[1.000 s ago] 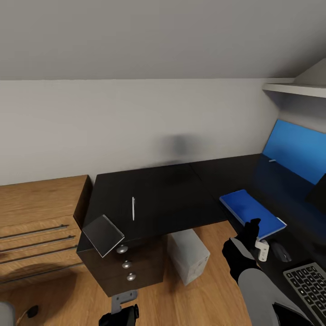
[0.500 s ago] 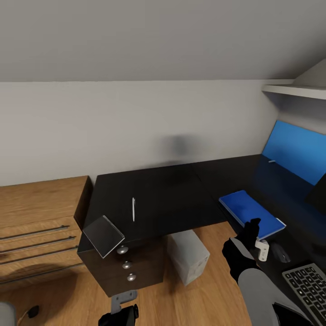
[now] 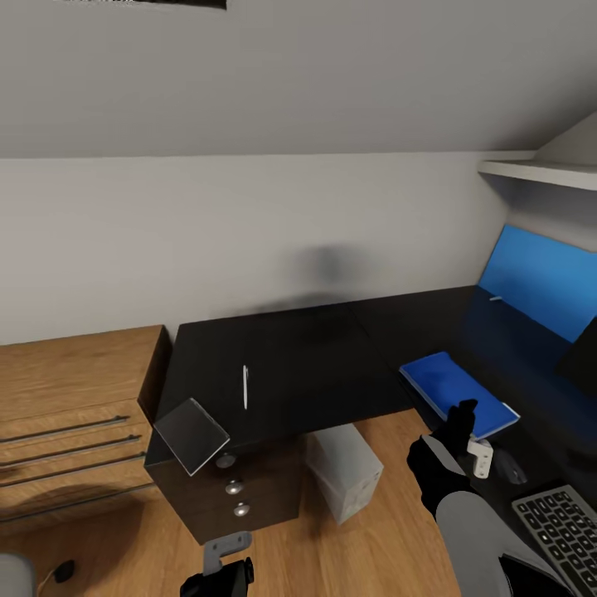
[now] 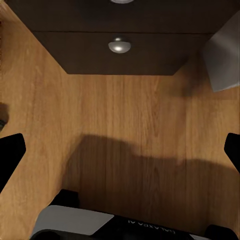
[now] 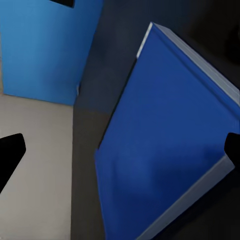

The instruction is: In the bedroom, organize the workspace by keeping the computer under the desk, ensuring the monitor is on the desk, placing the keyboard on the desk next to the monitor, placing the mouse on the desk next to the keyboard, moving the folder from the swivel chair onto the desk next to the mouse, stacking the notebook on top of the folder with the pen on top of the notebook, and positioning the swivel chair next to the desk.

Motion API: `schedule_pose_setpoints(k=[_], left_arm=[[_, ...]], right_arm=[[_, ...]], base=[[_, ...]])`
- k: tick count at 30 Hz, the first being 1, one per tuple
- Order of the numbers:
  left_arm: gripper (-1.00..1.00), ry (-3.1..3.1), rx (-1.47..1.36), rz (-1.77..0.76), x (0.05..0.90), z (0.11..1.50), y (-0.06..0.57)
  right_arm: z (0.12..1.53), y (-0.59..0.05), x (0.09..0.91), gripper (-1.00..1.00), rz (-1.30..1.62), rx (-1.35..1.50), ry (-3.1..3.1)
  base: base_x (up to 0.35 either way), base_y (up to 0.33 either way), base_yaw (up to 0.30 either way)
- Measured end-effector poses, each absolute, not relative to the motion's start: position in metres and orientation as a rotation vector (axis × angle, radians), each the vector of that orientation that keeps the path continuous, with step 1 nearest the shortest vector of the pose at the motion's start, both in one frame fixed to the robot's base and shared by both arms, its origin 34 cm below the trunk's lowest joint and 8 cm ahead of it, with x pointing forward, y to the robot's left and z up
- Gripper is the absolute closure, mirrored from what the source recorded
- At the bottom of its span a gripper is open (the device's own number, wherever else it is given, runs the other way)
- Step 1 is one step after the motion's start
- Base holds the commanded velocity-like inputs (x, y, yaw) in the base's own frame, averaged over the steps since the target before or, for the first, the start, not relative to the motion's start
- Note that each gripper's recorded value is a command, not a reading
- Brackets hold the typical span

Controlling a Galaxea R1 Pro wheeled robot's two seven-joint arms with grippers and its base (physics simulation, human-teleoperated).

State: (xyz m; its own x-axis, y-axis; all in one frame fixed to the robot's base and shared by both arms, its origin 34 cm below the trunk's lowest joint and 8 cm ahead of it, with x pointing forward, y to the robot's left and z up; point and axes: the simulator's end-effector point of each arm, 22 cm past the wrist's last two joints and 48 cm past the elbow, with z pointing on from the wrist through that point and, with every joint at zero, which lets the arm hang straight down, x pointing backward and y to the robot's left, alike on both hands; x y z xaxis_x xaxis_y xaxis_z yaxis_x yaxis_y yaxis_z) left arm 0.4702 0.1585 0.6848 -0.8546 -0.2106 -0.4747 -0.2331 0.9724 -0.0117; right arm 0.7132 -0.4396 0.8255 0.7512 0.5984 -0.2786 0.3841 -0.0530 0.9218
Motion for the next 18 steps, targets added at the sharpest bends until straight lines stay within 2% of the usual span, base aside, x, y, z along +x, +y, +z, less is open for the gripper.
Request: schedule_pose_setpoints(k=[18], left_arm=[[-1.0,2.655,-0.309,0.099,0.458,0.697,0.164]], right_arm=[[0.846,-0.432,0.711,-1.0,0.218,1.674,0.794]], base=[[0.0,0.0,0.0]])
